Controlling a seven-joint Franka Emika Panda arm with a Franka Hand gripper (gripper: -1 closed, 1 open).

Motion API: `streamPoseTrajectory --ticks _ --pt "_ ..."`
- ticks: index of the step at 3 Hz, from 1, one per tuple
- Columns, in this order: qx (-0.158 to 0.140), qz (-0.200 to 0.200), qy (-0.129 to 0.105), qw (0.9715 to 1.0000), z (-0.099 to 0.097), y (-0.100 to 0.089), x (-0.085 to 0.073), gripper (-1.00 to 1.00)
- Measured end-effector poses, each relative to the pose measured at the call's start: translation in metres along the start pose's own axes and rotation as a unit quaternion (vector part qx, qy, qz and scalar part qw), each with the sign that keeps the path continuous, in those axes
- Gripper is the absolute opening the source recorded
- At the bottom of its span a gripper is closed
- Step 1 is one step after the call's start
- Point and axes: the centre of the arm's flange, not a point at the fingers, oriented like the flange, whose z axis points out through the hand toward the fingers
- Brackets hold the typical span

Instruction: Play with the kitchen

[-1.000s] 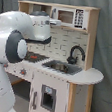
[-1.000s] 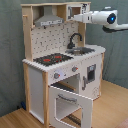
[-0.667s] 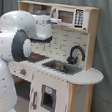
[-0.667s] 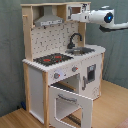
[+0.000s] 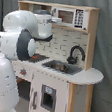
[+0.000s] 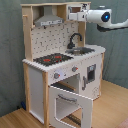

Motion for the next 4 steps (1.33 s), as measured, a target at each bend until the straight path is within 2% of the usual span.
streamPoseTrajectory --ticks 1,2,3,4 --pt "0.001 0.0 -0.001 1.0 0.0 0.0 0.0 -1.0" --pt "-0.022 -0.017 0.017 0.9995 -0.014 0.012 0.007 -1.0" --pt "-0.022 -0.017 0.018 0.9995 -0.014 0.012 0.008 1.0" --pt "-0.034 -0.016 0.04 0.9985 -0.016 0.01 0.011 1.0"
